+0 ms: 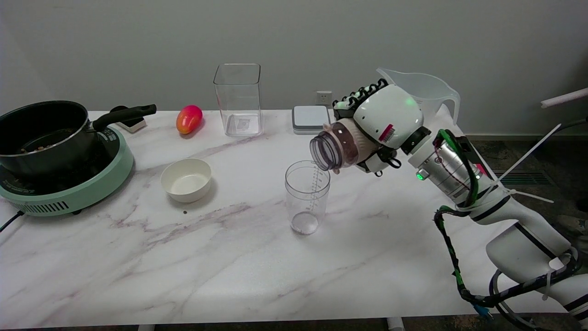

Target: Pour the object into the transparent cup.

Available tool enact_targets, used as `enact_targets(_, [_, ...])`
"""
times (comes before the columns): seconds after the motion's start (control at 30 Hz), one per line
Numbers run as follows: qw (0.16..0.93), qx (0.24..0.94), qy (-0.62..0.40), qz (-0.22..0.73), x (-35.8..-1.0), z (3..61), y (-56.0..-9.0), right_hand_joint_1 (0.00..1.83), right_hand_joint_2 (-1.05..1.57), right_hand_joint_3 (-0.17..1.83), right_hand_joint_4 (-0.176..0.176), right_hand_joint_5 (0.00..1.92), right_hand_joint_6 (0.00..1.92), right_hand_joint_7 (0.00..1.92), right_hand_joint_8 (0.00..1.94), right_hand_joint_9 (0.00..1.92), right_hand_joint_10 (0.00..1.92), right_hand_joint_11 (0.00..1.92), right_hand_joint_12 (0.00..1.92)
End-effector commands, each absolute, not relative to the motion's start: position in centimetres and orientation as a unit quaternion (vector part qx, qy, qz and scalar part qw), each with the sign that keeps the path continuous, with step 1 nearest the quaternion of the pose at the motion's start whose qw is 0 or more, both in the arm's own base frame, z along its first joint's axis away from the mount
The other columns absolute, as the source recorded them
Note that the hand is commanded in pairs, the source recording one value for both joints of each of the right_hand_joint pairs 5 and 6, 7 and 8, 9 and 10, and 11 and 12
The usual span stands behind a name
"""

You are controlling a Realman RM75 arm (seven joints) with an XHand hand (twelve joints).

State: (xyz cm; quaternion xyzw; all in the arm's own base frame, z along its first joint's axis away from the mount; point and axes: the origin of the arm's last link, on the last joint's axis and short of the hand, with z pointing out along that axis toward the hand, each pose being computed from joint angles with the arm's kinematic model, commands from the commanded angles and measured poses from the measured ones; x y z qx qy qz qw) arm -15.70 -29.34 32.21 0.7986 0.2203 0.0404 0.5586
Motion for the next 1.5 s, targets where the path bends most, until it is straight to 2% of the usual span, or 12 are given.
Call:
enact_targets(0.03, [0.547,0.793,0.268,-0.015,-14.8,31.3,-29.2,1.5,0.7,0.79,0.0,1.24,1.24,1.44,1.44,1.3,1.3,1.11,1.11])
enact_targets(1.5, [0.522,0.793,0.309,-0.054,-14.5,30.1,-30.1,1.51,0.62,0.85,0.0,1.21,1.21,1.42,1.42,1.29,1.29,1.1,1.1])
